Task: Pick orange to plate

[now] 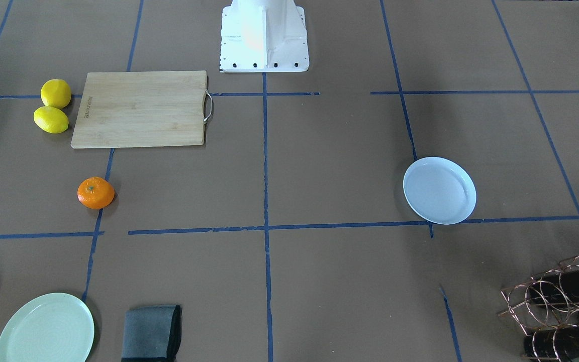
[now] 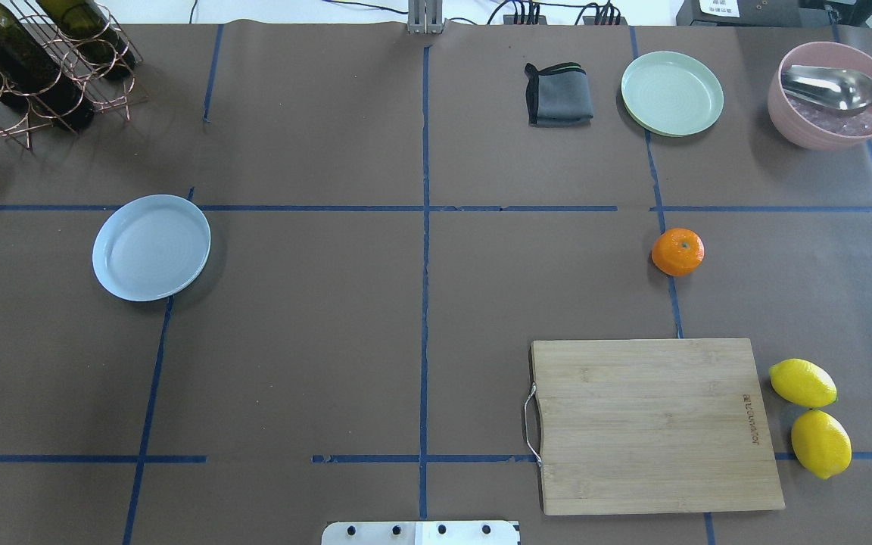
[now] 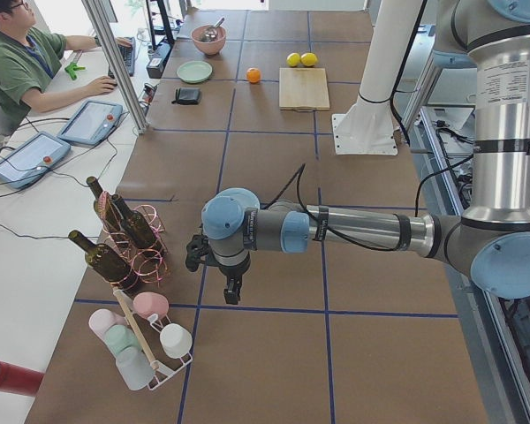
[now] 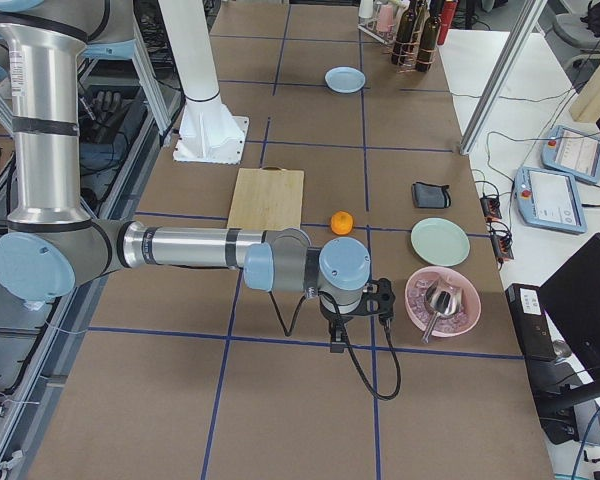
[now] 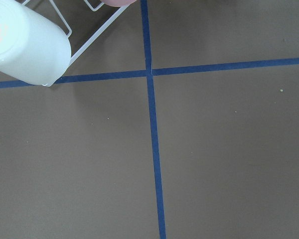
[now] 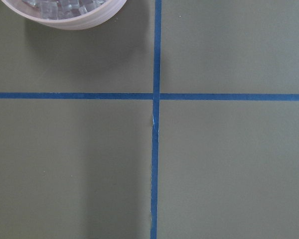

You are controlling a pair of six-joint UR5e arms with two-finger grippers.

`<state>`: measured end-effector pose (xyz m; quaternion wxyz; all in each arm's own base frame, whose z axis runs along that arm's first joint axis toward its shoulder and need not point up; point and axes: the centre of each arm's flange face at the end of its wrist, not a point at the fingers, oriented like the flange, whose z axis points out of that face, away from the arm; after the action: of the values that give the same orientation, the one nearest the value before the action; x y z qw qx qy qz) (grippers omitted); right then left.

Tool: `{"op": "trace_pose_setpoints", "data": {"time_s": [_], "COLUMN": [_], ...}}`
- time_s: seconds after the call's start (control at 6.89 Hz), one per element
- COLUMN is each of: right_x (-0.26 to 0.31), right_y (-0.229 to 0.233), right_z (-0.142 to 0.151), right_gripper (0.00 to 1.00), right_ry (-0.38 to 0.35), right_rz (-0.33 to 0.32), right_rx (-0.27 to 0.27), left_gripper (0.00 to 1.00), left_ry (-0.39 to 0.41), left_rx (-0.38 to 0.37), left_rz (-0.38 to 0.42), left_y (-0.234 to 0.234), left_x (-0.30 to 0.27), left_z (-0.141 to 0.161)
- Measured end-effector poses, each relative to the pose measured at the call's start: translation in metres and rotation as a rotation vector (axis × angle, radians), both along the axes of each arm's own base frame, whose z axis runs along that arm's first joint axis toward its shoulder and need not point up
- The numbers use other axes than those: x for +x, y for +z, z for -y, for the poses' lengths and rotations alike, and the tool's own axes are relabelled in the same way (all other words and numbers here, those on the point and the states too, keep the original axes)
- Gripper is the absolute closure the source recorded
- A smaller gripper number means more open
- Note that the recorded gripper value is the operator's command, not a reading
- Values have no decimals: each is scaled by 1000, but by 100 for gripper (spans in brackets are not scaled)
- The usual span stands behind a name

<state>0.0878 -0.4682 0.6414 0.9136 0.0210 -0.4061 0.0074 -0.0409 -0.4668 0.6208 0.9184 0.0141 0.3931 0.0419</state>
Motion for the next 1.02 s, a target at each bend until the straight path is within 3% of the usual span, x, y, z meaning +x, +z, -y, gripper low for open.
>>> {"op": "trace_pose_setpoints", "data": {"time_s": [0.58, 1.02], "right_x": [1, 1], "right_y": [-8, -12], "right_z": [6, 9], "right_gripper": [0, 0], "right_ry": [1, 2], "right_rz": [-2, 0], "right_rx": [16, 22], "left_gripper": [0, 4], "left_ry": [-10, -109], "left_rx": [78, 51], "left_rz": [-10, -86], "left_y": [-30, -78], "left_x": [9, 103], "left_z": [13, 26]}}
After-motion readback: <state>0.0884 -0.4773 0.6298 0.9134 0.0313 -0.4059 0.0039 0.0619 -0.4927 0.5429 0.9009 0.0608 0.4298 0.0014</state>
